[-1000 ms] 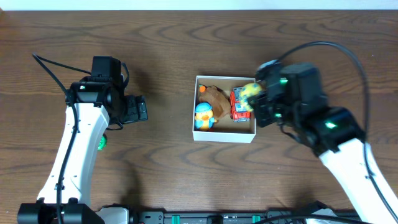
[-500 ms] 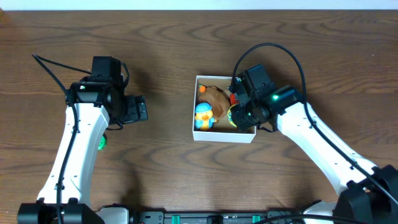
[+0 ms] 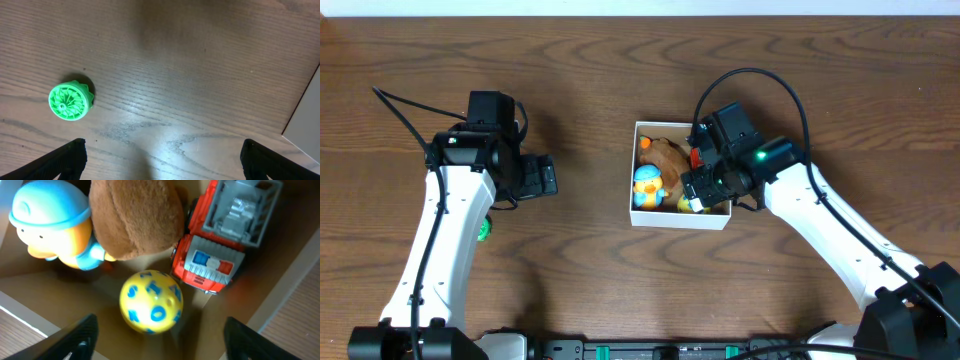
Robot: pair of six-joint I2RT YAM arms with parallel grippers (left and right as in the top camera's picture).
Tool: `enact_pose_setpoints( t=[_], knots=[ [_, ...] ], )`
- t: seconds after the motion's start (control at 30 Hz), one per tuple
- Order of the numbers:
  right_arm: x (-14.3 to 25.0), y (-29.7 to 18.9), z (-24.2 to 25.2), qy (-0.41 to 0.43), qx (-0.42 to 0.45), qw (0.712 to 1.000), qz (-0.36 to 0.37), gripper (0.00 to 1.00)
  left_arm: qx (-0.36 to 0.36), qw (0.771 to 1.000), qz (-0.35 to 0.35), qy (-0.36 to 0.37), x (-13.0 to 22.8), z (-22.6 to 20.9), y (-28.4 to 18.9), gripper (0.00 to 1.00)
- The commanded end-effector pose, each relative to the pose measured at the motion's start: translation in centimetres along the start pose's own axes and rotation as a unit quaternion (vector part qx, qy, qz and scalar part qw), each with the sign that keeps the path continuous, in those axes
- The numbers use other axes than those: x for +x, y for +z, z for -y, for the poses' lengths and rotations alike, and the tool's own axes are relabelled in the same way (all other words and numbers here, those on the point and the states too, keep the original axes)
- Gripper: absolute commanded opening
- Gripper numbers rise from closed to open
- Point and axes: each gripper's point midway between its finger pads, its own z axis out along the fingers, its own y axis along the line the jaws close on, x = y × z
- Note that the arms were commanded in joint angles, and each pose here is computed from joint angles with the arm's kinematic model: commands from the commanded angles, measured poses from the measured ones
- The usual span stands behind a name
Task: Pack container
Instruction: 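Carry the yellow ball into the box and release it, then lower the left gripper onto the green spiky disc and grasp it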
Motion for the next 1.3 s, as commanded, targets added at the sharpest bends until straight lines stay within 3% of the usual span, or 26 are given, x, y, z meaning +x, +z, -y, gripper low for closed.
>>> enact_pose_setpoints(
  t=[0.0, 0.13, 0.27, 0.57, 0.87, 1.07, 1.27],
  knots=[
    [-2.2, -2.7, 0.5, 0.002, 0.007, 0.999, 0.048, 0.84, 0.002, 1.000, 0.002, 0.005, 0.2, -0.1, -0.4, 0.98],
    [-3.1, -5.1, 3.1, 0.056, 0.052, 0.994, 0.080, 0.84, 0.005, 1.000, 0.017, 0.004, 0.1, -0.2, -1.3, 0.98],
    [-2.5, -8.2, 8.8, 0.181, 0.113, 0.970, 0.113, 0.97, 0.011, 0.998, 0.065, -0.012, -0.2, -1.0, -3.7, 0.98],
    [5.1, -11.5, 20.2, 0.363, 0.185, 0.911, 0.060, 0.99, -0.014, 0.987, 0.105, -0.119, 0.9, -7.1, -6.8, 0.98],
    [6.9, -11.4, 21.9, 0.406, 0.162, 0.898, 0.050, 0.99, -0.042, 0.974, 0.051, -0.216, 0.5, -12.5, -3.3, 0.98],
    [6.9, -11.4, 21.8, 0.406, 0.161, 0.898, 0.049, 0.99, -0.043, 0.976, 0.009, -0.214, 0.4, -13.0, -0.8, 0.98],
    [7.3, -11.4, 21.6, 0.407, 0.160, 0.898, 0.041, 0.99, -0.039, 0.978, 0.011, -0.207, 0.2, -12.9, -0.7, 0.98]
  ],
)
